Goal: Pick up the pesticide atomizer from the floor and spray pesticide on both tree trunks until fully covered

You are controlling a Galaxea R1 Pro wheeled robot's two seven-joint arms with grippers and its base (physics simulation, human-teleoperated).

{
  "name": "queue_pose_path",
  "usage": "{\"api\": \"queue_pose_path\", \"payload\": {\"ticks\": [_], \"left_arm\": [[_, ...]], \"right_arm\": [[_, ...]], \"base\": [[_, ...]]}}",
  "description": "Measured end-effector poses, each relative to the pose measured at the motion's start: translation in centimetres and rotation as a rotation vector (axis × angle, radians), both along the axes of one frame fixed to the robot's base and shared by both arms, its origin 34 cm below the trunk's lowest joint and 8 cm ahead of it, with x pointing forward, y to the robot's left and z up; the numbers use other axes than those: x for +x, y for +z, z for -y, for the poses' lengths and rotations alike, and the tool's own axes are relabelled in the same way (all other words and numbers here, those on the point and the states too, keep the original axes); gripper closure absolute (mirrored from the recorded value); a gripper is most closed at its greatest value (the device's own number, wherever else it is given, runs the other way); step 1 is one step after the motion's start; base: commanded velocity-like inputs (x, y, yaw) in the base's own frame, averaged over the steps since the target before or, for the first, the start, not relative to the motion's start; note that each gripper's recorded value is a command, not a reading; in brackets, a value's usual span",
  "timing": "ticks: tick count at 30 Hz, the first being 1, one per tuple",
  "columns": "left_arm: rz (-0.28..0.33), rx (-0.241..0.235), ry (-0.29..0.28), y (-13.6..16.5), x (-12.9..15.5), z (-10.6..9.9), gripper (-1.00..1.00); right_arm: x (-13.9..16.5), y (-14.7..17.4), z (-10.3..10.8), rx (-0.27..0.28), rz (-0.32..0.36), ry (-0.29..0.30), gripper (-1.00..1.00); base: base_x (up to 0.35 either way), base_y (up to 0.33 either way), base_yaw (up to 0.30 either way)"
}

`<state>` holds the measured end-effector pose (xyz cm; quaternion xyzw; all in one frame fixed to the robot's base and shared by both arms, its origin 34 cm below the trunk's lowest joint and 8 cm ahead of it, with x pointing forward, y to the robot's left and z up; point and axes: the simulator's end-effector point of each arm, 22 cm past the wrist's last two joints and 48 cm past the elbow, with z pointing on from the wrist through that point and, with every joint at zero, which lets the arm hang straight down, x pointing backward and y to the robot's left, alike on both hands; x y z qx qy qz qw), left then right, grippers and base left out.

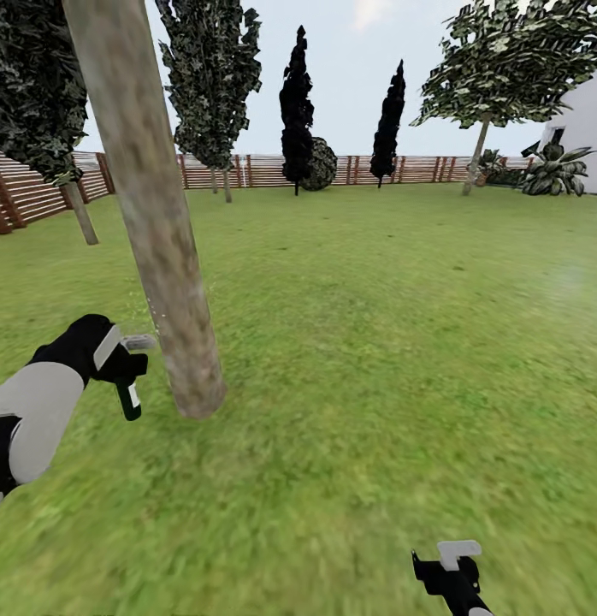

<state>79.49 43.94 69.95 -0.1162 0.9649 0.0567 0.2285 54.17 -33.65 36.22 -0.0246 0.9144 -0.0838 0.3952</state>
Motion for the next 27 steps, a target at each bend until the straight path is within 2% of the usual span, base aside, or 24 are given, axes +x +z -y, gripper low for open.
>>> {"api": "queue_pose_path", "payload": {"ticks": [2, 4, 6, 10, 20, 24, 27], "left_arm": [[-0.008, -0.019, -0.014, -0.8, 0.0, 1.4, 1.00], [-0.012, -0.032, -0.047, -2.6, -0.1, 3.9, 1.00], [-0.006, -0.020, -0.059, -3.0, 0.0, 4.3, 1.00], [-0.007, -0.017, -0.059, -3.3, -0.1, 4.2, 1.00], [-0.011, -0.021, -0.060, -3.4, -0.2, 4.4, 1.00], [-0.017, -0.018, -0.056, -3.5, -0.3, 4.1, 1.00], [-0.031, -0.018, -0.054, -4.3, -0.8, 4.0, 1.00]], "right_arm": [[0.0, 0.0, 0.0, -0.001, 0.000, 0.001, -1.00], [0.0, 0.0, 0.0, -0.001, 0.001, 0.001, -1.00], [0.0, 0.0, 0.0, -0.001, 0.001, 0.000, -1.00], [0.0, 0.1, 0.0, -0.002, 0.001, 0.001, -1.00], [0.1, 0.1, 0.1, -0.002, 0.002, 0.001, -1.00], [0.1, 0.1, 0.1, -0.002, 0.002, 0.000, -1.00], [0.1, 0.1, 0.1, -0.002, 0.002, 0.000, -1.00]], "base": [[0.000, 0.000, 0.007], [0.000, 0.000, 0.002], [0.000, 0.000, 0.000], [0.149, 0.000, 0.000], [0.316, 0.000, 0.000], [0.056, 0.000, 0.027], [0.003, 0.000, 0.224]]}}
